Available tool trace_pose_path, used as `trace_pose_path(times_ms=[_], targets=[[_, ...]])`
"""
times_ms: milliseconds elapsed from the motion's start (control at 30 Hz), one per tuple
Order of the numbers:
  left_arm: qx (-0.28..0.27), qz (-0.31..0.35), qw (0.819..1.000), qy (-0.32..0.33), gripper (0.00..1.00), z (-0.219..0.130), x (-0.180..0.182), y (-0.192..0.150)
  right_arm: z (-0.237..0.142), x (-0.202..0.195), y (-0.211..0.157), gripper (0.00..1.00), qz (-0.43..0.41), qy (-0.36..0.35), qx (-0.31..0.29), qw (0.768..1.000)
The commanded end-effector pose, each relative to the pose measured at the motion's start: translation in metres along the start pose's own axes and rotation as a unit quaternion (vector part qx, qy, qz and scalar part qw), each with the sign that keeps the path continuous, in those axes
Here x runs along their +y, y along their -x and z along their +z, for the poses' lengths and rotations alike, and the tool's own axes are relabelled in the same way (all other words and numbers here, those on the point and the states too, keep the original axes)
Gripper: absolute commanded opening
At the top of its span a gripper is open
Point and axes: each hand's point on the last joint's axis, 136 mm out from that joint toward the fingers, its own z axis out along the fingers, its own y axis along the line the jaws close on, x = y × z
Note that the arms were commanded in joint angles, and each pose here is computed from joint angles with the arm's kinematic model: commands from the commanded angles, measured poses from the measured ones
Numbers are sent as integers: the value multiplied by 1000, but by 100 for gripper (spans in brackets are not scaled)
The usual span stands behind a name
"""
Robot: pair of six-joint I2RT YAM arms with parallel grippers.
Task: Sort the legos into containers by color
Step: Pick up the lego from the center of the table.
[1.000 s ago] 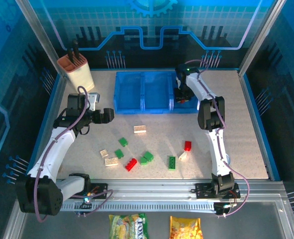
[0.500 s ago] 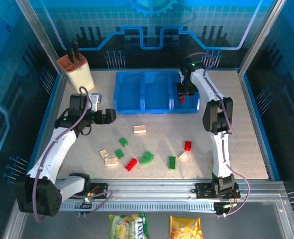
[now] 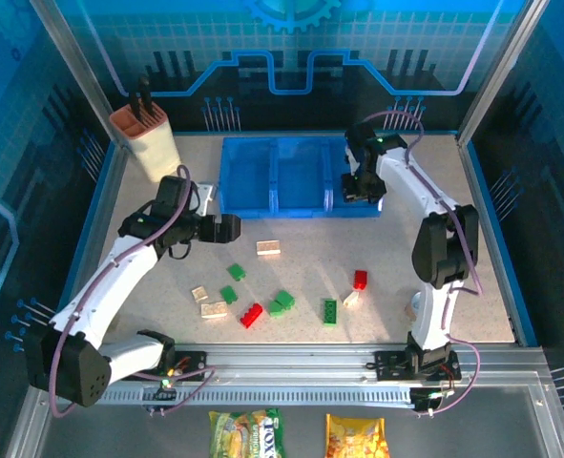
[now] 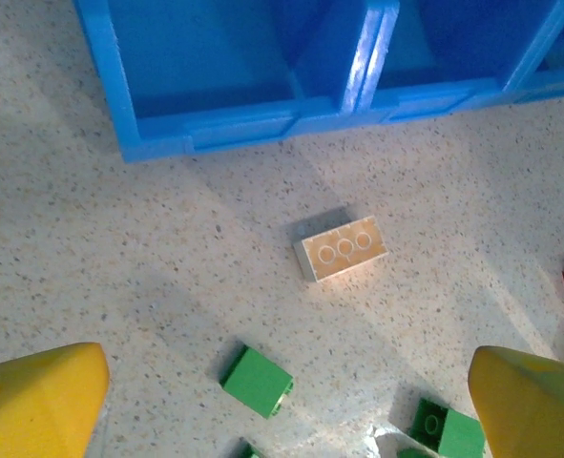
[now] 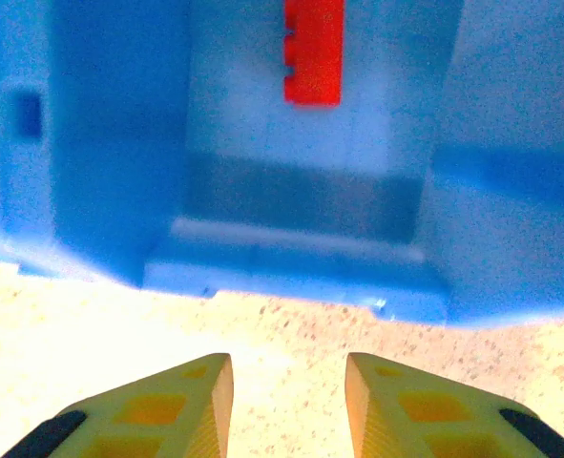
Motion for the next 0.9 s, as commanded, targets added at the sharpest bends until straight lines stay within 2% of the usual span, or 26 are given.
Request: trace_pose_path(times_ms=[0, 133, 467, 667, 867], targets=[[26, -24, 999, 19, 96, 4, -1, -9, -14, 17, -12, 38, 0, 18, -18, 1000], [38, -29, 998, 37, 92, 11, -4, -18, -16, 26, -34, 38, -5, 23, -16, 1000], [36, -57, 997, 45, 94, 36, -12, -21, -11, 36, -77, 38, -9, 25, -13, 1000], [50, -92, 993, 54, 94, 49, -16, -21, -10, 40, -87, 38, -5, 22, -15, 1000], [69, -124, 986, 91, 94, 65, -11, -25, -5, 46, -91, 38, 1, 24, -14, 1000]])
